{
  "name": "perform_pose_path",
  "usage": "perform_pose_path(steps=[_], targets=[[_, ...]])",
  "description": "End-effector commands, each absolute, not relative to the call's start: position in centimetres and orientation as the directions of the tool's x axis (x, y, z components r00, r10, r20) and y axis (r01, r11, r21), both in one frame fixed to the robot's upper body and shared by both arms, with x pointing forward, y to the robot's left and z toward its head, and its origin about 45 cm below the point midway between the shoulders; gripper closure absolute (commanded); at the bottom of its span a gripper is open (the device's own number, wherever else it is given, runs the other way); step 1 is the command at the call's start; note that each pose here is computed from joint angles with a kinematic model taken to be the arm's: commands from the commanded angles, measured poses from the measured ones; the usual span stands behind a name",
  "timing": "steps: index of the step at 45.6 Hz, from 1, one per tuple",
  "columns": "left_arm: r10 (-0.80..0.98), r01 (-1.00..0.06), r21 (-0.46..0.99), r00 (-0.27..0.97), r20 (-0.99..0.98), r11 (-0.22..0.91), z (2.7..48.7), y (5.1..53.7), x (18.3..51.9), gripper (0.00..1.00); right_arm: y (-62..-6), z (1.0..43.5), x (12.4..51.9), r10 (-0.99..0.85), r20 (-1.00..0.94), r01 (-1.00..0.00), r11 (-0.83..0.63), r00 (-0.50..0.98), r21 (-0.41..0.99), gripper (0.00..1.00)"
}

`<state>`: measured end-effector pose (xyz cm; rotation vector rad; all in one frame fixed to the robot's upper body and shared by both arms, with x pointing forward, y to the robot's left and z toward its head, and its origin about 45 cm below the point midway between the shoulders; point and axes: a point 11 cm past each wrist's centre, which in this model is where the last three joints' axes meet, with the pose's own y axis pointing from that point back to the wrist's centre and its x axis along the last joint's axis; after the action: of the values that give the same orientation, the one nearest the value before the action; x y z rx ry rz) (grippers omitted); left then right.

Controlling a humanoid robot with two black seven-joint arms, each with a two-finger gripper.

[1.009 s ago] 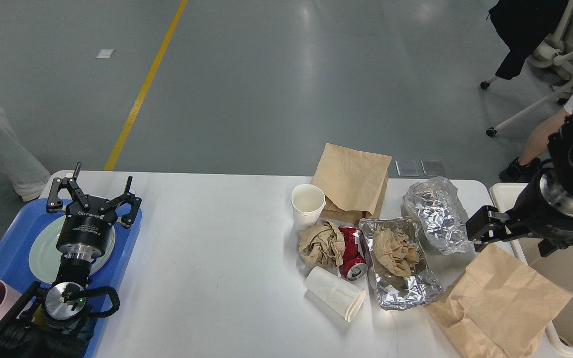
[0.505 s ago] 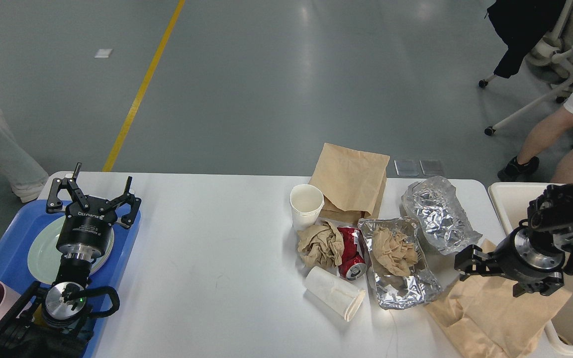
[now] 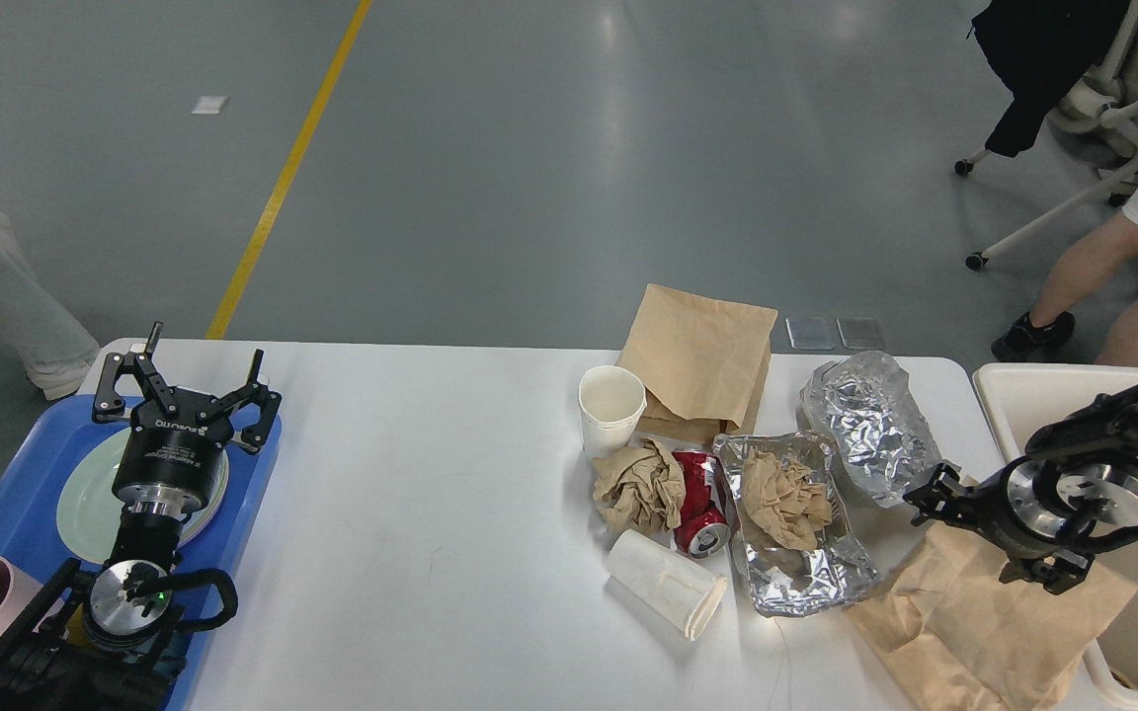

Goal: Tidy desktop
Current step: 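Lower the right gripper onto the brown paper bag and grasp it, then lift the brown paper bag with the right gripper into the white bin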

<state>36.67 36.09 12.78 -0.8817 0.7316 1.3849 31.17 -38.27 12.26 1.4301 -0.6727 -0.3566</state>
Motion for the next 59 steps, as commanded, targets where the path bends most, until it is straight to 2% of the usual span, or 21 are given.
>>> perform_pose_path(steps=[1, 12, 21, 27, 29, 32, 37, 41, 46, 48, 51, 59], targets=[[0.507, -0.995, -0.093, 0.070, -0.859, -0.021, 12.8, 36.1, 36.7, 0.03, -37.8, 9.6, 30.8, -0.607, 0.200, -0.156, 0.124, 0.769, 0.980, 0.00], [0.506, -0.995, -0.093, 0.070, -0.860, -0.021, 12.8, 36.0, 36.7, 0.03, -38.6, 6.6, 30.2, -0.529, 0.248, -0.174, 0.187, 0.812, 0.967, 0.00], [0.506, -0.995, -0.094, 0.070, -0.860, -0.022, 12.8, 36.1, 36.7, 0.03, -39.9, 5.8, 30.0, -0.408, 0.333, -0.241, 0.261, 0.850, 0.935, 0.00], [0.506, -0.995, -0.093, 0.070, -0.860, -0.021, 12.8, 36.0, 36.7, 0.03, -40.1, 5.2, 29.4, -0.397, 0.329, -0.235, 0.267, 0.857, 0.935, 0.00], [0.506, -0.995, -0.094, 0.070, -0.860, -0.022, 12.8, 36.1, 36.7, 0.03, -40.2, 5.0, 29.1, -0.398, 0.324, -0.228, 0.269, 0.858, 0.936, 0.09], [0.507, -0.995, -0.093, 0.070, -0.859, -0.021, 12.8, 36.1, 36.7, 0.03, -40.3, 4.4, 28.3, -0.402, 0.308, -0.210, 0.270, 0.862, 0.940, 0.32], [0.506, -0.995, -0.093, 0.070, -0.860, -0.021, 12.8, 36.0, 36.7, 0.03, -40.1, 3.8, 27.7, -0.404, 0.294, -0.197, 0.265, 0.866, 0.944, 0.59], [0.507, -0.995, -0.094, 0.070, -0.859, -0.024, 12.8, 36.2, 36.7, 0.03, -39.8, 3.8, 27.8, -0.417, 0.293, -0.199, 0.256, 0.860, 0.946, 0.67], [0.506, -0.995, -0.094, 0.070, -0.860, -0.022, 12.8, 36.1, 36.7, 0.03, -39.6, 3.7, 27.8, -0.429, 0.294, -0.200, 0.250, 0.854, 0.947, 0.86], [0.507, -0.995, -0.094, 0.070, -0.859, -0.022, 12.8, 36.1, 36.7, 0.03, -39.6, 3.6, 27.7, -0.440, 0.291, -0.196, 0.248, 0.849, 0.949, 0.88], [0.507, -0.995, -0.093, 0.070, -0.859, -0.021, 12.8, 36.1, 36.7, 0.03, -39.4, 3.6, 27.6, -0.449, 0.286, -0.193, 0.243, 0.847, 0.951, 1.00], [0.507, -0.995, -0.093, 0.070, -0.859, -0.021, 12.8, 36.1, 36.7, 0.03, -39.1, 3.5, 27.4, -0.452, 0.269, -0.179, 0.231, 0.850, 0.956, 1.00]])
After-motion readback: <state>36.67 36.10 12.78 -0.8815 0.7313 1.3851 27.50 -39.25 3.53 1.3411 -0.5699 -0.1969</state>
